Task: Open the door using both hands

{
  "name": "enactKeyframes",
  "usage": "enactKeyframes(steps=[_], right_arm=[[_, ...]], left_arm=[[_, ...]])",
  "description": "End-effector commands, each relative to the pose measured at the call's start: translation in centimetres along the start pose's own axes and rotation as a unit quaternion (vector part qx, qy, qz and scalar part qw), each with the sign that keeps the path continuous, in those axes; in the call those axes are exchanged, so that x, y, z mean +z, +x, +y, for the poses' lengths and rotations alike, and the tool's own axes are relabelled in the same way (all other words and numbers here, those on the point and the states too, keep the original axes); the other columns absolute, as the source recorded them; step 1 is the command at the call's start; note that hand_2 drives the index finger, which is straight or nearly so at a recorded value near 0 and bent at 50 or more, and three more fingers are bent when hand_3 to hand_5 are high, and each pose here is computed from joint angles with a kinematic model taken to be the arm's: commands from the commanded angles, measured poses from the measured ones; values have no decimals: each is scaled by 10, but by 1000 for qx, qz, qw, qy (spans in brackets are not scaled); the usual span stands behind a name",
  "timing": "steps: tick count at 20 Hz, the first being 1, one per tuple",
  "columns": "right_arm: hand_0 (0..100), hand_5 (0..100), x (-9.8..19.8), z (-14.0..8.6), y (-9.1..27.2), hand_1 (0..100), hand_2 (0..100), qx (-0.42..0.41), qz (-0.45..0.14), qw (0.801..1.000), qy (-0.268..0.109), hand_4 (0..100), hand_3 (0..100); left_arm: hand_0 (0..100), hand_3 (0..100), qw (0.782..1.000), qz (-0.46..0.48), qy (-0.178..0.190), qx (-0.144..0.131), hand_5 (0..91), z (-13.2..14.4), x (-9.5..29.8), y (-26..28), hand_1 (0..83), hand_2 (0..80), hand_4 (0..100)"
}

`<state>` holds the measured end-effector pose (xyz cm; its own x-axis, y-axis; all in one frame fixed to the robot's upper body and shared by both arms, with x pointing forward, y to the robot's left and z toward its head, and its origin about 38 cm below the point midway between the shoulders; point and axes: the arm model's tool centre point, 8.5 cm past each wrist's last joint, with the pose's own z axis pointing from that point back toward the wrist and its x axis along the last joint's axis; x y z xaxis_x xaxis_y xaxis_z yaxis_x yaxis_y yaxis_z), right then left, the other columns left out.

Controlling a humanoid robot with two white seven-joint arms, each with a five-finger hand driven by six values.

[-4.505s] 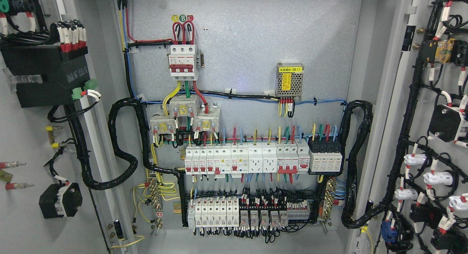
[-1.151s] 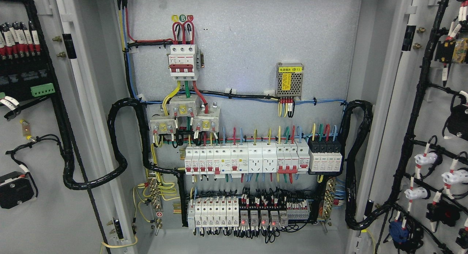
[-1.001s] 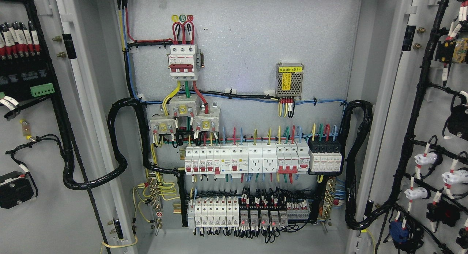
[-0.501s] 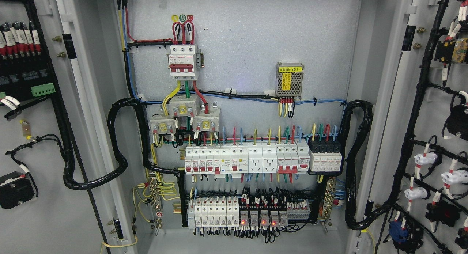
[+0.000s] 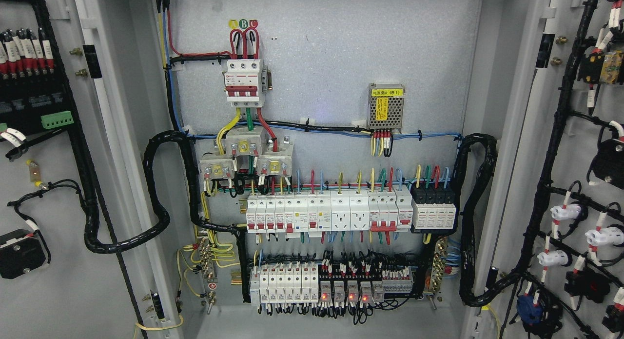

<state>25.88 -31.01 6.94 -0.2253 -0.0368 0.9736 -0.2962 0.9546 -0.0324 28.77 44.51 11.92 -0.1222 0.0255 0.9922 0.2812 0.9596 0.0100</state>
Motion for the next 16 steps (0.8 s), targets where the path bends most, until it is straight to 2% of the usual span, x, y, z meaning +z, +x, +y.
enactKeyframes(steps=[1, 3, 6, 7, 11, 16], right_arm=[[219, 0, -36, 77, -18, 0, 0, -69, -7, 998, 12, 0, 0], [219, 0, -39, 92, -21, 0, 0, -70, -1, 997, 14, 0, 0], [219, 0, -42, 113, -22, 0, 0, -76, 0, 997, 20, 0, 0], [219, 0, -43, 119, -23, 0, 0, -81, 1, 996, 24, 0, 0], [219, 0, -43, 129, -27, 0, 0, -90, 7, 996, 22, 0, 0], [219, 0, -43, 132, -27, 0, 0, -92, 7, 995, 26, 0, 0]], left_arm=[[291, 29, 998, -26, -38, 35, 0, -143, -57, -16, 0, 29, 34], [291, 29, 999, -24, -9, 43, 0, -170, -67, -21, 0, 29, 34], [291, 29, 1000, -9, 6, 23, 0, -205, -77, -29, 0, 29, 34], [291, 29, 999, -8, 15, 27, 0, -215, -81, -30, 0, 29, 34], [291, 29, 993, -7, 107, 38, 0, -220, -83, -31, 0, 29, 34], [291, 28, 993, -14, 107, 42, 0, -222, -74, -34, 0, 29, 33]])
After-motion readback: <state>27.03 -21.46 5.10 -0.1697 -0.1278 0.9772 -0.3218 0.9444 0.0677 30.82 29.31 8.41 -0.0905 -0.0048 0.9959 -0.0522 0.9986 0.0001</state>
